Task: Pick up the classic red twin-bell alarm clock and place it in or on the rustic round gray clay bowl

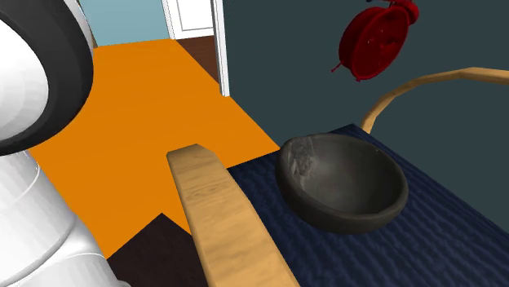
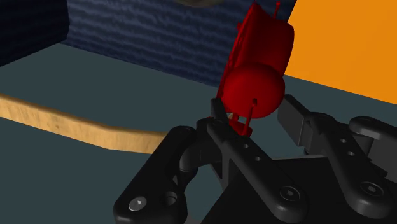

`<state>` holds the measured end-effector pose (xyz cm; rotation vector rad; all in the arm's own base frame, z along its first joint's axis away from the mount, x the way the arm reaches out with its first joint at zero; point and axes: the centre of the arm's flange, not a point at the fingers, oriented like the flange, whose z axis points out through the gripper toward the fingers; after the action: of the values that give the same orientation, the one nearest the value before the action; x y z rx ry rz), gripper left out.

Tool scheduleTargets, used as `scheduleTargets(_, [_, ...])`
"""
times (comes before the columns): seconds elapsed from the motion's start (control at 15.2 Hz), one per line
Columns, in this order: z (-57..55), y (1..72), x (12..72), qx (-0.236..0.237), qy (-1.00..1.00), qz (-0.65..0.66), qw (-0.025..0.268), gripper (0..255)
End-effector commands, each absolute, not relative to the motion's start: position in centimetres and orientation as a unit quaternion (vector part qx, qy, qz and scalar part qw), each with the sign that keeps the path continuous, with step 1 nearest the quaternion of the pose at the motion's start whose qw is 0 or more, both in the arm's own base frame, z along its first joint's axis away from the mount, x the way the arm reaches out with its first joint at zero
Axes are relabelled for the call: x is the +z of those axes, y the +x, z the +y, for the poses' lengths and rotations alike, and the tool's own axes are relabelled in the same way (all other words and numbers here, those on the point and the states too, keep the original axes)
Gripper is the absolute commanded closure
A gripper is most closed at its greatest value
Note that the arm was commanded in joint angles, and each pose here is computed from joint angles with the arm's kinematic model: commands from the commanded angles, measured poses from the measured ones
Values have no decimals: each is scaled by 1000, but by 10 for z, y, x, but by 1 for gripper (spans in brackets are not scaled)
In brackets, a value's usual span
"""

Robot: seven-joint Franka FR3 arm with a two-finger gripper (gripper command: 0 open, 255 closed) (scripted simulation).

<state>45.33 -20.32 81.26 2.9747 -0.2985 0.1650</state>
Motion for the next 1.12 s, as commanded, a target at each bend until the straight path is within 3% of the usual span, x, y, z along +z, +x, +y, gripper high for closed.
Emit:
scheduleTargets(0.0, [-204, 430, 820, 55, 991, -99, 74, 255])
scheduleTargets(0.73, [-219, 291, 858, 55, 991, -99, 74, 255])
scheduleTargets(1.06, [-219, 291, 832, 55, 991, -99, 74, 255])
